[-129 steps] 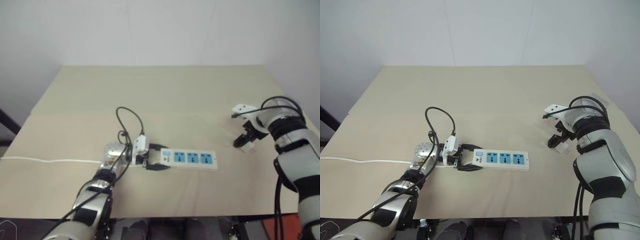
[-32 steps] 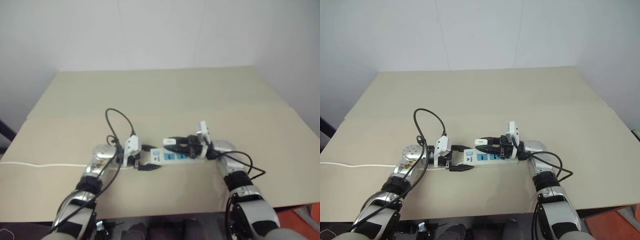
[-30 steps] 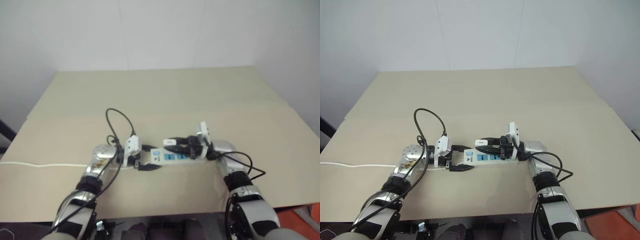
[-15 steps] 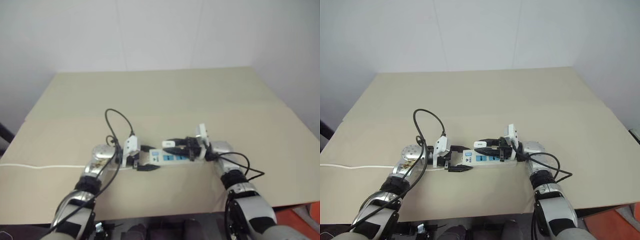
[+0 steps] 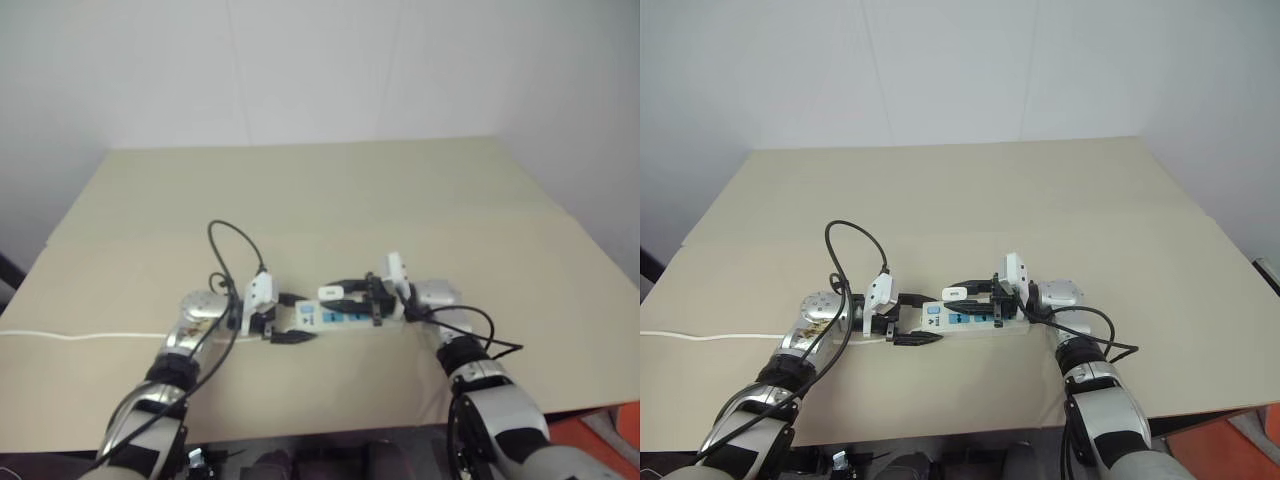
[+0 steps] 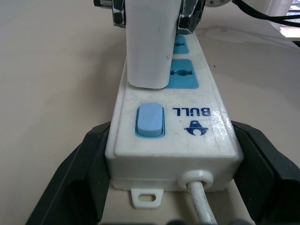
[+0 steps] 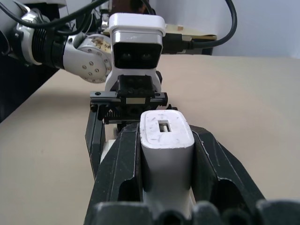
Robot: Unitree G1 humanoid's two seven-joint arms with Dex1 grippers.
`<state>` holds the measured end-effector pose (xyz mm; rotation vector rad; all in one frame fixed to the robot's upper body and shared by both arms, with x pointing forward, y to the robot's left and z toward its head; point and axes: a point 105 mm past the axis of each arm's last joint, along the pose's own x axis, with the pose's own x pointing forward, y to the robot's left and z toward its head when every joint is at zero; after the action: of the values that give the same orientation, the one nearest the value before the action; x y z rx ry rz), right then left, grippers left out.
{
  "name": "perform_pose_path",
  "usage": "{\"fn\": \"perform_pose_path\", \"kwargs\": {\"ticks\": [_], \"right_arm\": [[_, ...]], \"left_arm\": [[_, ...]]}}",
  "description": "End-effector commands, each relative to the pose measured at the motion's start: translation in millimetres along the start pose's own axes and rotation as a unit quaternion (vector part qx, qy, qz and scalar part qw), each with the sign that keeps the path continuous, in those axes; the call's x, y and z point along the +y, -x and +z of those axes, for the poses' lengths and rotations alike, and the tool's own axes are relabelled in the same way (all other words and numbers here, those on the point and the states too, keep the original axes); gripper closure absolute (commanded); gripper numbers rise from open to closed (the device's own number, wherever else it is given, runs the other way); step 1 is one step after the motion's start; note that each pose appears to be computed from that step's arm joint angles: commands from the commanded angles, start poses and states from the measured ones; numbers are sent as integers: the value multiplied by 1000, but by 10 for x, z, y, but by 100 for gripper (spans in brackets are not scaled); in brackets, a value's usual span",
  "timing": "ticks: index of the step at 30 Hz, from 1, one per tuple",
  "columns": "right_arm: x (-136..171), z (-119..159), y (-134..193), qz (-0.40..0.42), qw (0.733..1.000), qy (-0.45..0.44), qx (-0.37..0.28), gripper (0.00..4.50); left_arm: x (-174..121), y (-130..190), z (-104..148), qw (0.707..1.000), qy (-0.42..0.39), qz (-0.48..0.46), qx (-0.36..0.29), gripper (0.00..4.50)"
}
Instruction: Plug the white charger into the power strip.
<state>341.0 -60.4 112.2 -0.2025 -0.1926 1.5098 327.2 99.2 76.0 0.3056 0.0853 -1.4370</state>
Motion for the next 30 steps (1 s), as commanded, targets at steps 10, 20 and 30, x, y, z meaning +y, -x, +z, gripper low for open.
{"fn": "perform_pose_path", "kwargs": {"ticks": [10, 20, 30], "right_arm": [[122, -448, 239, -1, 987, -113, 118, 340], [63, -419, 220, -45, 989, -106, 90, 243], [64, -296, 237, -46, 994, -78, 58, 2]], "left_arm": [[-68, -55, -18, 1000, -9, -28, 9, 122], [-77, -50, -36, 1000, -8, -27, 10, 122], [-81, -62, -45, 1000, -8, -26, 11, 122]]}}
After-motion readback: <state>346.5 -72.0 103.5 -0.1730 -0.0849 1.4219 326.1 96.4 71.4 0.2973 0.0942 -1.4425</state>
